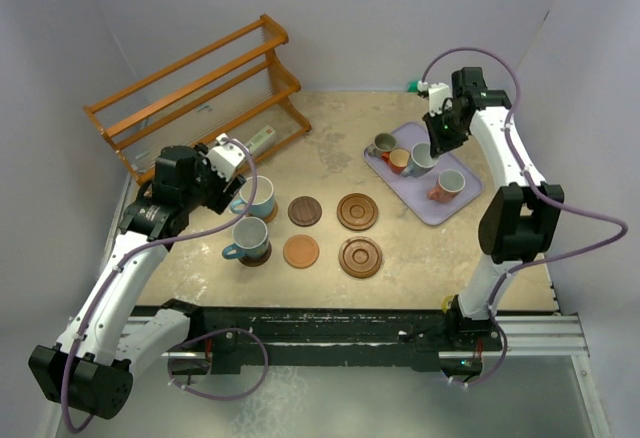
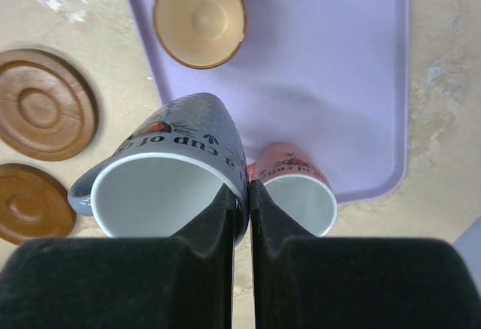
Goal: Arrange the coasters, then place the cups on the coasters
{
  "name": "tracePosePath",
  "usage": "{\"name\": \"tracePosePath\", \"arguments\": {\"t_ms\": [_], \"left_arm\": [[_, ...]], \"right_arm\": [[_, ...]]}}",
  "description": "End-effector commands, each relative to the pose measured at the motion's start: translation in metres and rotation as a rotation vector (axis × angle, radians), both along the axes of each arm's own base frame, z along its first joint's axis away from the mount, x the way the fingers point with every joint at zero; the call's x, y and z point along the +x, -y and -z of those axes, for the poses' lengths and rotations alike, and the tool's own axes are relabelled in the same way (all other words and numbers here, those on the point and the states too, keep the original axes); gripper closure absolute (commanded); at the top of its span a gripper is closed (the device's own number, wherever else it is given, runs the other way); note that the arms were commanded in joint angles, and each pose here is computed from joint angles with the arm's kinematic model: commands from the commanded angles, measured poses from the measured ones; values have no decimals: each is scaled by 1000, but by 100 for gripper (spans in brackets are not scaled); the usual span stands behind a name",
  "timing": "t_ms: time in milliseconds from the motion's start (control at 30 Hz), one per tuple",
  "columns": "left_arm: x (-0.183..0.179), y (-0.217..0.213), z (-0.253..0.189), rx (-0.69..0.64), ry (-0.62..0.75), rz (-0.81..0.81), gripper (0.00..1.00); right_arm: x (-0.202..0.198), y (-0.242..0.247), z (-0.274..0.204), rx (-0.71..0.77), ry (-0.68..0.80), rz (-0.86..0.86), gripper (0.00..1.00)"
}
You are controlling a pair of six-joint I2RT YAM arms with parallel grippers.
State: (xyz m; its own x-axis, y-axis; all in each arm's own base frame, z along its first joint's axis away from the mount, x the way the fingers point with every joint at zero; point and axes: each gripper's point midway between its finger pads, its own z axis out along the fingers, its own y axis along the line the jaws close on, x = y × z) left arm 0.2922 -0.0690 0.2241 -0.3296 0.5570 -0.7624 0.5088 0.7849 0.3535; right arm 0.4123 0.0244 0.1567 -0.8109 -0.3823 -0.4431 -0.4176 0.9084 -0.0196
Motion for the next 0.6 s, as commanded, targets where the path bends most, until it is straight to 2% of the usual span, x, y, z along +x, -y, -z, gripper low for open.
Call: {"name": "tracePosePath", "arguments": {"t_ms": [0,233,567], "left_arm": [[15,-13,-21,-17,108,-109,30],[25,-26,-32,14,165,-182,20],[40,-42,-37,2,226,-314,7]], "right_arm": [[-8,-29,-63,103,134,-19,100],[-26,-80,-93,118,219,-108,100],[-58,-163,-107,141,240,-281,100]]}}
